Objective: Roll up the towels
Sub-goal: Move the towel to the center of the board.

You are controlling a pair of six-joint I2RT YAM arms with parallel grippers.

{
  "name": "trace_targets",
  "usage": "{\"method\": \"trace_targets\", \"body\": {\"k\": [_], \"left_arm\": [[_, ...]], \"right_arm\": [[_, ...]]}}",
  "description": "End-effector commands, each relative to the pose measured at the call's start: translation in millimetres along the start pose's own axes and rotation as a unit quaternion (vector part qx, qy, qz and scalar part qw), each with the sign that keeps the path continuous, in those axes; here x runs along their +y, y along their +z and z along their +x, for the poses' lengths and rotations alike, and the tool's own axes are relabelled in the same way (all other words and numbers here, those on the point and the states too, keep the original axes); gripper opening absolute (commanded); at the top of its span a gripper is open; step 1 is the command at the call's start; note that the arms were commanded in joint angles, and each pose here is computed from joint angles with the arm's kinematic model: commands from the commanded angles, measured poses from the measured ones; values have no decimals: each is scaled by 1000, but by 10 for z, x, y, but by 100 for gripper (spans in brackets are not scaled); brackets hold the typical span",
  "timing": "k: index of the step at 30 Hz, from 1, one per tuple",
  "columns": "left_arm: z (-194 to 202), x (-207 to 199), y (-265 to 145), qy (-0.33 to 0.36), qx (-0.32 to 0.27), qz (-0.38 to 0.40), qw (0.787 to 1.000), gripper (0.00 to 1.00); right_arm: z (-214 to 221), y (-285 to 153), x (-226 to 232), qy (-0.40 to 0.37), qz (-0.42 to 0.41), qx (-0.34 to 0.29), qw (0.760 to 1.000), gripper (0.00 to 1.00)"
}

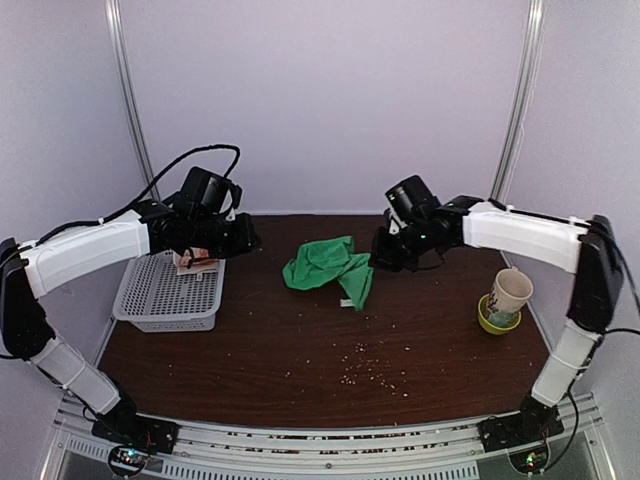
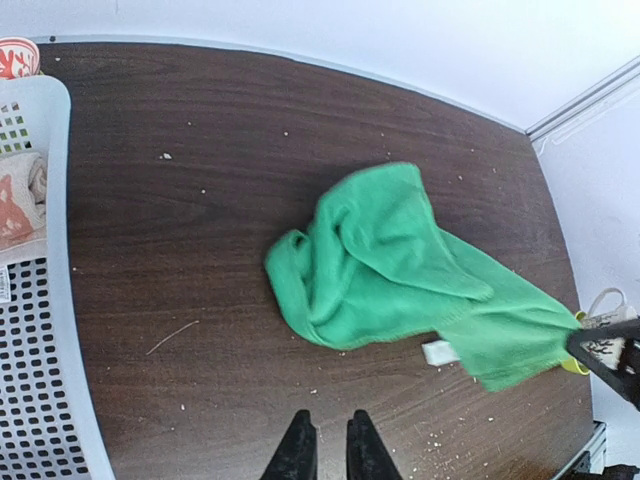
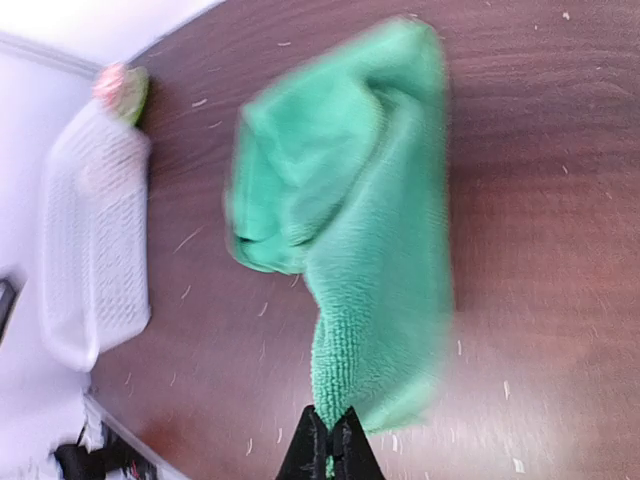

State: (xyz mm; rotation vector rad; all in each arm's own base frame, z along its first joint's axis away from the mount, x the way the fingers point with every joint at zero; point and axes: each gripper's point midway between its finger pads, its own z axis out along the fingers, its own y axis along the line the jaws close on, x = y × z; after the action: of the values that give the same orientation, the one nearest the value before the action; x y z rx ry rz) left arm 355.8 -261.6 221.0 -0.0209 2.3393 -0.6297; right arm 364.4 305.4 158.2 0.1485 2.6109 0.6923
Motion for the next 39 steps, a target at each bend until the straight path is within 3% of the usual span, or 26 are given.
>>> {"method": "trace_targets", "body": {"k": [1,3,4,6,7,9,17,20,24,28,39], "left_arm": [[75,-78,-54,20,-16,7,1000,13],[168,-82,-51,31,-14,3,999,13],[214,-77,-46,38,-13,0,999,13],[325,-68,-23,51,-6,-4,999,13],[382,-63,-2,57,-1,-5,998,13],[459,-79,22,61,5,0,998,13],[849,-853,198,167,43,61,983,15],[1051,-1048,437,203,81,47,975,15],[1202,-1081,591,207,111,30,972,13],[1265,-999,591,190,111,25,975,13],[1391,-831,593,179,123,10,976,13]], "right_arm": [[615,-569,-260,-85,-12,16,996,0],[970,-728,-493,-118,16,31,992,0],[1079,-800,-619,-131,35,30,990,10],[1165,-953,-753,-153,57,14,986,48],[1155,-1028,-766,-161,60,-2,985,60],[1089,-1131,-779,-166,65,-30,984,67],[932,-1147,-917,-151,90,-104,979,58],[1053,-921,-892,-145,68,-78,984,54],[1142,-652,-957,-92,69,-56,992,56],[1145,-447,-918,-9,11,-50,999,57],[1444,-69,-1028,82,-9,11,996,42]]}}
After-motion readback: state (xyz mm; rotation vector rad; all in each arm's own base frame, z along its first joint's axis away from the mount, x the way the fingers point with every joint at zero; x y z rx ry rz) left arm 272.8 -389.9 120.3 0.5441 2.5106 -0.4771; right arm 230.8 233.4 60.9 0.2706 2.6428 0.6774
